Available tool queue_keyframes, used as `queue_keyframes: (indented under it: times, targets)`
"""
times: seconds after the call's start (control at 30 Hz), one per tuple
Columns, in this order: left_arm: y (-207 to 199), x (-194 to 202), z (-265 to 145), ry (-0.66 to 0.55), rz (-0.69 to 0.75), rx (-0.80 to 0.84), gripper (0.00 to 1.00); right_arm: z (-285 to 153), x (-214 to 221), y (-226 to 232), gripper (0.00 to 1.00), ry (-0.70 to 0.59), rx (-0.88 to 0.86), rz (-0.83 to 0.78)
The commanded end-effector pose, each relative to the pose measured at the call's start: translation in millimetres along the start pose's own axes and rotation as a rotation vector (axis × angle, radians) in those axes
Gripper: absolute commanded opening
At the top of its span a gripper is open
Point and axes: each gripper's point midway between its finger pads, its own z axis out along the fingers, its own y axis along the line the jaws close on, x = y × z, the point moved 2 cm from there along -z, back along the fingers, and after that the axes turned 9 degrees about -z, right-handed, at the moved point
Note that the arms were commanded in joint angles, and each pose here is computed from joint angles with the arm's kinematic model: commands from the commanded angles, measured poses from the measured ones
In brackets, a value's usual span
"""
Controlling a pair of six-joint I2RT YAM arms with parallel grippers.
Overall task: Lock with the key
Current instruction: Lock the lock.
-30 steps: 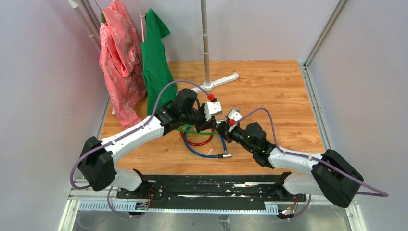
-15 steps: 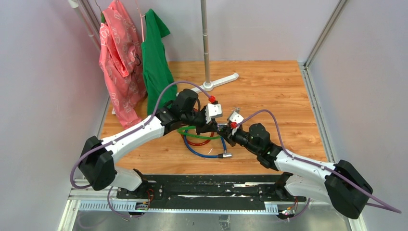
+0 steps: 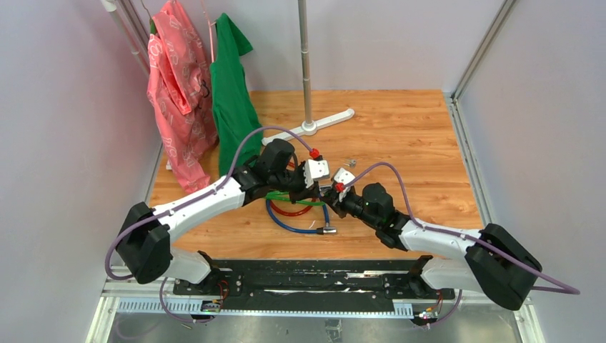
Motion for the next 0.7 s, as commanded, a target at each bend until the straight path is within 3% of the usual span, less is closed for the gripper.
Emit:
queue_keyframes:
  times: [0.0,0.1,0.2,0.37,0.5,0.67]
  targets:
    - [-23,69,16,0.207,-0.04,0.084,0.0,7,-56,-5,0.0,-0.219,0.023,-0.028]
    - [-47,50,11,0.146,0.007,0.259,0.0,8,-58,-7,0.0,-0.209,0.008,0.052]
    - [-63,43,7,0.114,-0.056,0.376,0.0,6,-61,-9,0.0,-0.188,-0.007,0.036]
    - [-35,53,16,0.135,-0.118,0.184,0.0,-4,-49,-13,0.03,-0.1,0.017,-0.002]
    - [-8,60,14,0.162,-0.101,0.021,0.0,-5,-36,-4,0.28,-0.031,-0.04,-0.005]
    - [0,58,6,0.157,-0.078,0.017,0.0,-17,-17,0,0.39,0.049,-0.044,-0.004]
